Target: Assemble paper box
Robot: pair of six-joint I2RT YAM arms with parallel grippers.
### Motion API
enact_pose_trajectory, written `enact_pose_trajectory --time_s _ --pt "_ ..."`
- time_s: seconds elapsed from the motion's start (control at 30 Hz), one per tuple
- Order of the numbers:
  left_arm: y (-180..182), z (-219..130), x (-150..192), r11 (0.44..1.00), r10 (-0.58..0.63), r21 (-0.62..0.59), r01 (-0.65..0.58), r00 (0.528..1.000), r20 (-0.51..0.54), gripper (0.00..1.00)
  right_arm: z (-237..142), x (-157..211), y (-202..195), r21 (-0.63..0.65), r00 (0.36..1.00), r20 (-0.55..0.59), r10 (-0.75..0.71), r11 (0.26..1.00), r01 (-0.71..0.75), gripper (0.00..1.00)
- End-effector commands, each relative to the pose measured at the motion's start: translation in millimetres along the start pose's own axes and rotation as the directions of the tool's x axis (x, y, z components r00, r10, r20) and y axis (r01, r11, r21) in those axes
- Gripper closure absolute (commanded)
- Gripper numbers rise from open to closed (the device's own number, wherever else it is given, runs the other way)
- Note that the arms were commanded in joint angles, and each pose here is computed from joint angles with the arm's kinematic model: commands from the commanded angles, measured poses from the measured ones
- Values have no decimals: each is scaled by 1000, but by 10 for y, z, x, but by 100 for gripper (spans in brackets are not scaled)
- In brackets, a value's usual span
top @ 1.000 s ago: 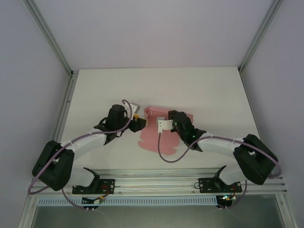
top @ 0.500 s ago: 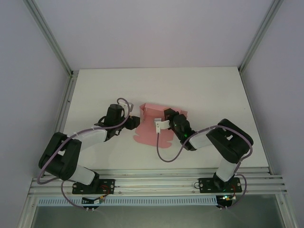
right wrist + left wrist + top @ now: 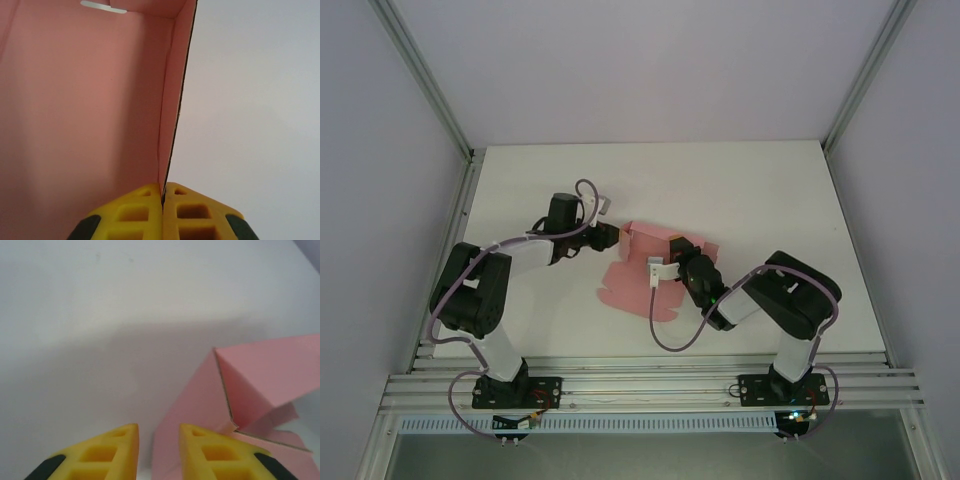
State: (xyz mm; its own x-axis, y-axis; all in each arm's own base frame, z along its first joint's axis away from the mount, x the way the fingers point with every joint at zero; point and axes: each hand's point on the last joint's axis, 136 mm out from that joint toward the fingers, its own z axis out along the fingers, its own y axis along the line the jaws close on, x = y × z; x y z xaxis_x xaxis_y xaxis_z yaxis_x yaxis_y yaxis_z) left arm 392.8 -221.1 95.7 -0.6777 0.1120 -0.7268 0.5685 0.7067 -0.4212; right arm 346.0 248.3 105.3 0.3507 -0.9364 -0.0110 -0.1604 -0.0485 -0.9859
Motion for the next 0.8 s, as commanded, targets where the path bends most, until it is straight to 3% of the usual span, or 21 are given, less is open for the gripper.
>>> enact_pose_trajectory --time_s 0.0,0.13,0.27,0.5,0.6,0.77 --pt "-307 -51 56 987 50 153 -52 999 13 76 -96 -34 450 -191 1000 27 -9 981 14 100" --pt "-386 -10 72 979 41 201 -45 999 23 76 -95 -38 413 -200 1000 26 -10 980 15 100" --pt "-427 74 276 985 67 164 -53 995 -78 76 -86 -6 450 -208 1000 7 -21 978 22 100" --pt "-412 -88 415 996 33 79 -29 998 -57 68 -66 36 481 -209 999 -18 -38 977 33 100" --pt "-490 -158 391 993 45 106 -43 999 -19 64 -65 24 475 -213 999 -14 -32 977 28 100" --pt "-489 -11 305 989 28 144 -23 999 -31 68 -52 27 477 -206 999 -15 -45 978 41 100"
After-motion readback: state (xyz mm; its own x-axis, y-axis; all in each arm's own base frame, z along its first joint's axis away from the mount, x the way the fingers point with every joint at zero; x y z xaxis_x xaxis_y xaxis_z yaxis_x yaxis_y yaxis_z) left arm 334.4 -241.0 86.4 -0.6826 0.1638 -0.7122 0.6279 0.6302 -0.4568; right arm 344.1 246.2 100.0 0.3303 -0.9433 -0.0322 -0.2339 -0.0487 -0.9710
